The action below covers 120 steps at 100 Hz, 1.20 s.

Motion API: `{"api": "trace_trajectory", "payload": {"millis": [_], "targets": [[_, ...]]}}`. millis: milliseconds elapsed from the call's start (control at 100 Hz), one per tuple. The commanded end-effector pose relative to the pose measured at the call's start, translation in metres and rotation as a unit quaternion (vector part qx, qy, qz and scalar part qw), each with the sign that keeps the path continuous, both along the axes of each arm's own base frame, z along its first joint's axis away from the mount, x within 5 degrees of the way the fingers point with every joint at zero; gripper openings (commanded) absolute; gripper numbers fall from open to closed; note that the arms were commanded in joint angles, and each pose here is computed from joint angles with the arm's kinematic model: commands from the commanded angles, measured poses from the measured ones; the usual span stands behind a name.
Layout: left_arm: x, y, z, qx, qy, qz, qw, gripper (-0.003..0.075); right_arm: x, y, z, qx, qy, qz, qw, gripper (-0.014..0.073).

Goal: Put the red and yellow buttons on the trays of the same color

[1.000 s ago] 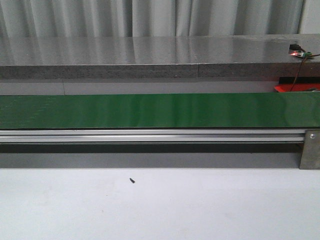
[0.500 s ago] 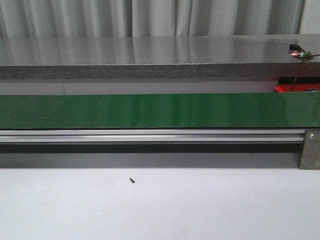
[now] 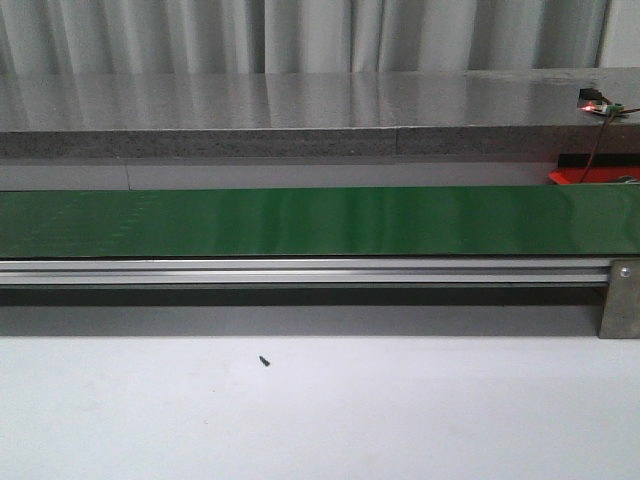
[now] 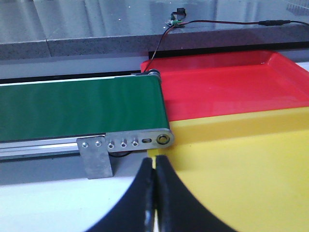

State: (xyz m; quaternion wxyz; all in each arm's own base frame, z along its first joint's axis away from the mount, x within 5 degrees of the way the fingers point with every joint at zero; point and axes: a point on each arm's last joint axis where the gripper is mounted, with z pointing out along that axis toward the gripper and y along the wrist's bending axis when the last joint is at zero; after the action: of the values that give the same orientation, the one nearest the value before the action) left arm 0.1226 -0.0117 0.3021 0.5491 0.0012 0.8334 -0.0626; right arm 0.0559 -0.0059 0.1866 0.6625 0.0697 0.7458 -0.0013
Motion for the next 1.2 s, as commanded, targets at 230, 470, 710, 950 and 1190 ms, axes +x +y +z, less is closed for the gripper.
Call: {"api": "trace_trajectory", "payload": {"millis": [230,470,710,950,1190], "targets": [[0.025,0.001,0.023,-0.001,-0.069,0.013,0.998,0.0566,-0.002,0.001,0.014,-0.011,-0.055,0.005,0.998,-0.006],[0.044,0.013,0.029,-0.02,-0.007,0.056,0.998,0.0566,-0.002,0.001,0.014,-0.011,-0.055,0.005,0.998,-0.006],[0.058,0.048,0.032,-0.068,0.073,0.156,0.983,0.0566,-0.002,0.001,0.014,-0.011,-0.055,0.005,0.998,-0.006],[0.06,0.084,0.023,-0.121,0.131,0.24,0.954,0.0566,-0.002,0.001,0.014,-0.011,-0.055,0.005,0.998,-0.006],[0.067,0.111,0.004,-0.153,0.17,0.296,0.927,0.0566,-0.002,0.001,0.014,-0.011,-0.055,0.005,0.998,-0.006]]}}
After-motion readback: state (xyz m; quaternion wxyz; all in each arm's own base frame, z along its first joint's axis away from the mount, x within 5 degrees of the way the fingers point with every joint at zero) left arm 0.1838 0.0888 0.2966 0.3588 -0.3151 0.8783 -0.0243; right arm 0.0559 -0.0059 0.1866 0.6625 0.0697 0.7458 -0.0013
